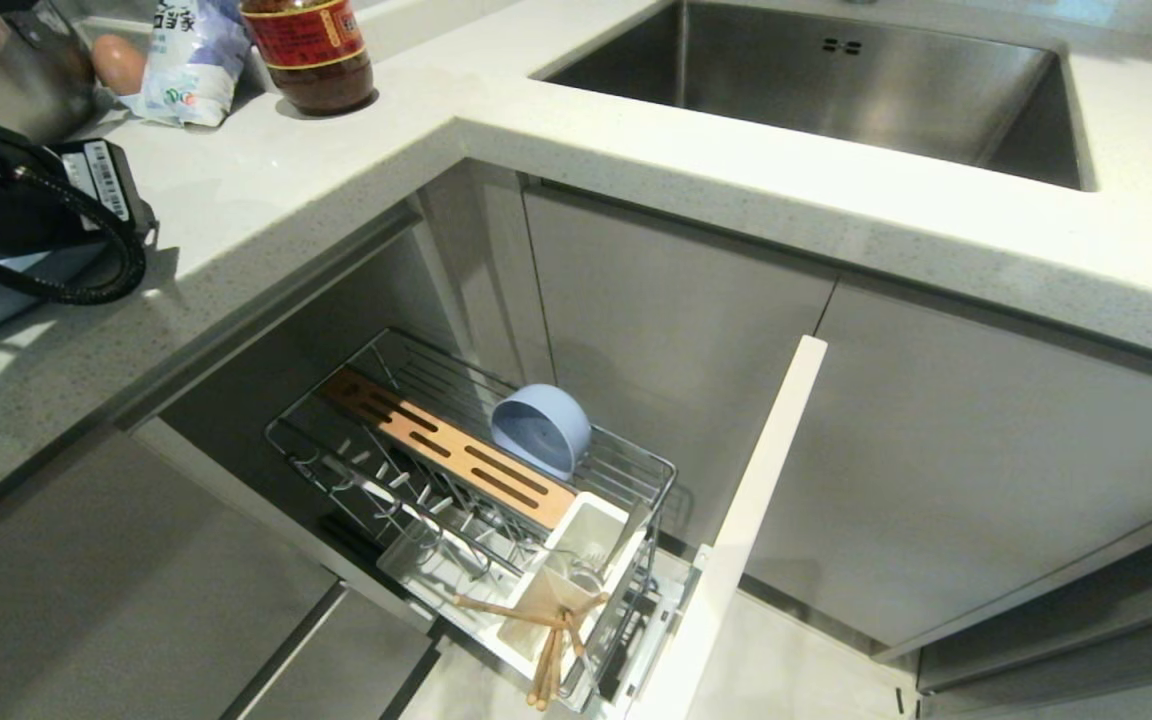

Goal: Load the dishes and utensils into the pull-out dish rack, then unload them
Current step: Pick up the plate and place it in the cupboard

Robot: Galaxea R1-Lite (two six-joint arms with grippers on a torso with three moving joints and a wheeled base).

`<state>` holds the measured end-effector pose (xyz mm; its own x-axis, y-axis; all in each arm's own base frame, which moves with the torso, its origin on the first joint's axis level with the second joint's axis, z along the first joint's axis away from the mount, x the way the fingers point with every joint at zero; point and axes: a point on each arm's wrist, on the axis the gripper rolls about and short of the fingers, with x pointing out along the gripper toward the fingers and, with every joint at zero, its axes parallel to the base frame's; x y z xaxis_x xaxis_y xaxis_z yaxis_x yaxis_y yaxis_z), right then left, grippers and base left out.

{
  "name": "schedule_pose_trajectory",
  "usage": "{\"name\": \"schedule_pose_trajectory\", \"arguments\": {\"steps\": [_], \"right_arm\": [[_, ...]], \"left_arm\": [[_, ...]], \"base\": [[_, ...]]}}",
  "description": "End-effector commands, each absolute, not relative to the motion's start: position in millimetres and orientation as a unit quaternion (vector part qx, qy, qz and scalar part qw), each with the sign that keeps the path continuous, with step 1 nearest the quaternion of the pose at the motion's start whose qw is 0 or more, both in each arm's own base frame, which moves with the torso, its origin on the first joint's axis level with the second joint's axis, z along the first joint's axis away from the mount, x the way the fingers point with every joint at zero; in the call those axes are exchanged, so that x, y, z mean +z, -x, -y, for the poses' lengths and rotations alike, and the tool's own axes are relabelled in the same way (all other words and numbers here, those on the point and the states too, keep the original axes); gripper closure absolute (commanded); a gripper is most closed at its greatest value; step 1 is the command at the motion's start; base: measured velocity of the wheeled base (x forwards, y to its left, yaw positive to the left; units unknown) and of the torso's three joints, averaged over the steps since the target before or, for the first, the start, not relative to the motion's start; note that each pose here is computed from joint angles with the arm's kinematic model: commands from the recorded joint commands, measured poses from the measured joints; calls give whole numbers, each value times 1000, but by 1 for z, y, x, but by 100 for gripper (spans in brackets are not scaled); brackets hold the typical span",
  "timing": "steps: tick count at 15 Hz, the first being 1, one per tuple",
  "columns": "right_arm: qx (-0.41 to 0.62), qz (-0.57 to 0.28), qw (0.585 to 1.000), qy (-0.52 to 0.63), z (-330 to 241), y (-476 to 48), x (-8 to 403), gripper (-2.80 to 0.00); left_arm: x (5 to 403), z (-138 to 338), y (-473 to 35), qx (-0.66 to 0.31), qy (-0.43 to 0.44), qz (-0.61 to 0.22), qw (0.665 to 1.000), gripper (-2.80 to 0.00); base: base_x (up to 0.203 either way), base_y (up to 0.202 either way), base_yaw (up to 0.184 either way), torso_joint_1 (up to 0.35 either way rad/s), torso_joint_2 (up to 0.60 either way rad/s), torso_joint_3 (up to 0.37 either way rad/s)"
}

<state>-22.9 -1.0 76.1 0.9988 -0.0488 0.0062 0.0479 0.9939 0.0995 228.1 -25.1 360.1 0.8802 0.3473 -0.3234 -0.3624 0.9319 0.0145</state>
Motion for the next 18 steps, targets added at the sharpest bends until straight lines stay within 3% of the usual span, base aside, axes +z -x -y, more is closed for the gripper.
{"name": "schedule_pose_trajectory", "arguments": {"steps": [1, 14, 18], "right_arm": [[-24, 6, 998, -50, 1, 23, 76, 0], [-24, 7, 998, -50, 1, 23, 76, 0], [-24, 7, 998, -50, 1, 23, 76, 0]], "left_arm": [[361, 24, -226, 184, 24, -163, 969, 0], [406, 16, -163, 137, 76, -15, 988, 0], [432, 19, -137, 101, 128, 91, 982, 0]], "base": [[0, 0, 0, 0, 0, 0], [0, 0, 0, 0, 0, 0], [0, 0, 0, 0, 0, 0]]}}
